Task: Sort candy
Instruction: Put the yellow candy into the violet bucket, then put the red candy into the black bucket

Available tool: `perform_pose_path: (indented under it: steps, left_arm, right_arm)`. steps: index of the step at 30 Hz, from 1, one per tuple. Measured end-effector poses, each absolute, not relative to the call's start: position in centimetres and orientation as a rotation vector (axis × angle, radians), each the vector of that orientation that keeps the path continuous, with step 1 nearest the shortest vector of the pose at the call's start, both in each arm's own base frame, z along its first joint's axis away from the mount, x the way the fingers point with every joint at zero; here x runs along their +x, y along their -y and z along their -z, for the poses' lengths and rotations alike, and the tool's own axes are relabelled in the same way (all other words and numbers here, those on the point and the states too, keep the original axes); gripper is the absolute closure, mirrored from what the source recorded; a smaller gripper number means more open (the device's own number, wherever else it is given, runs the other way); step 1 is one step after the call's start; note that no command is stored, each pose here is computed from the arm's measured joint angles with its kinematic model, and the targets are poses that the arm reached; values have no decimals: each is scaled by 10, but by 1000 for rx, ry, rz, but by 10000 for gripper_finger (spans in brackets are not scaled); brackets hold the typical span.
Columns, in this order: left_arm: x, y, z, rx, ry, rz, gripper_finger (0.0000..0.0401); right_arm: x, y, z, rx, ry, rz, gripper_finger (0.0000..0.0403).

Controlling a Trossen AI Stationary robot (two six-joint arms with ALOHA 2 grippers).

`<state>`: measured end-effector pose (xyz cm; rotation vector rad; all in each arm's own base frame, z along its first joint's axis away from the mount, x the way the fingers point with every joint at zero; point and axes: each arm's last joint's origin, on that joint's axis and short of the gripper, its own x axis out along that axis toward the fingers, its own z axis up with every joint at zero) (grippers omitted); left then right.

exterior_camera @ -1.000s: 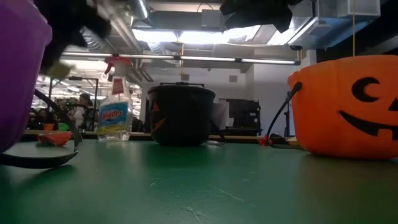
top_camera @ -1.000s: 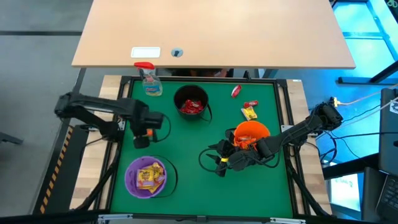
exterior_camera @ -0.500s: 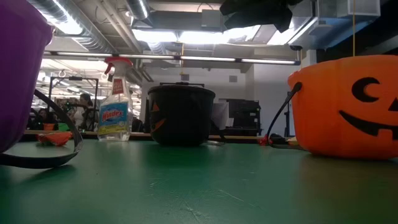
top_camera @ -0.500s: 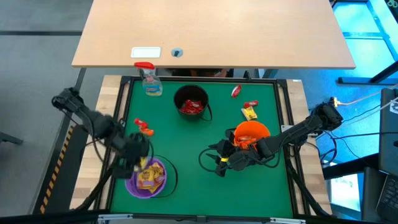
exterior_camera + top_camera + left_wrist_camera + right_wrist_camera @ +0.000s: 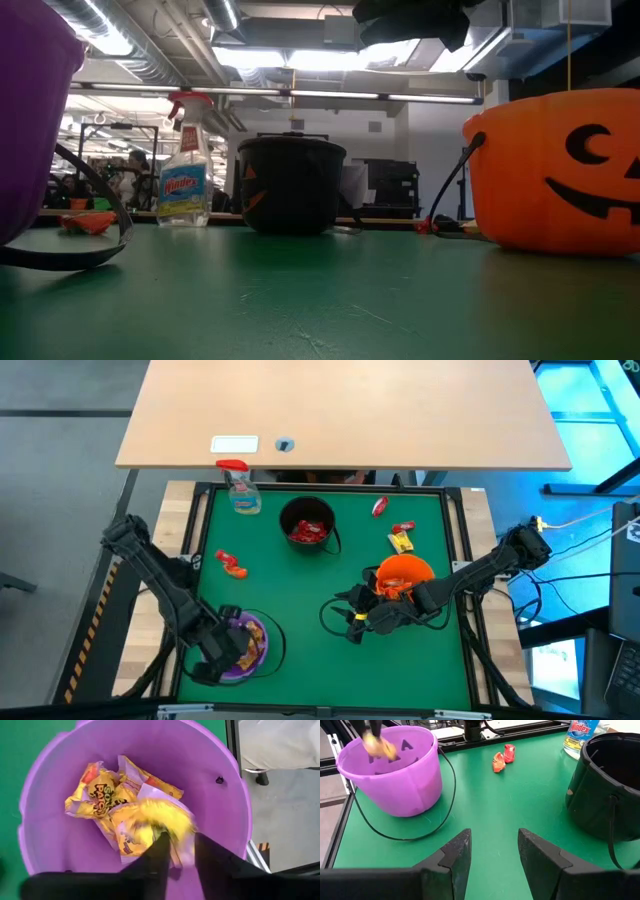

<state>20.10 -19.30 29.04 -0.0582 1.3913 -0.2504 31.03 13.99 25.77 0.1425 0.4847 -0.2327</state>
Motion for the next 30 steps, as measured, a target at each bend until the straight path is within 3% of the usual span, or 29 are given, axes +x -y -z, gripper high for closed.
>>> perform_pose_path:
  steps: [5, 10, 20, 30]
  left_arm:
    - [203, 188, -291, -43, -1384, 236, 261]
    - [204, 174, -302, -35, -1393, 205, 222]
    - [203, 153, -349, 123, -1099, 107, 215]
    - [213, 138, -350, 283, -866, 3, 215]
  right_arm:
    - [311, -140, -258, 150, -479, 224, 244]
    - [311, -140, -258, 150, -478, 224, 244]
    - [311, -140, -259, 151, -477, 223, 244]
    - [311, -140, -259, 153, -476, 223, 244]
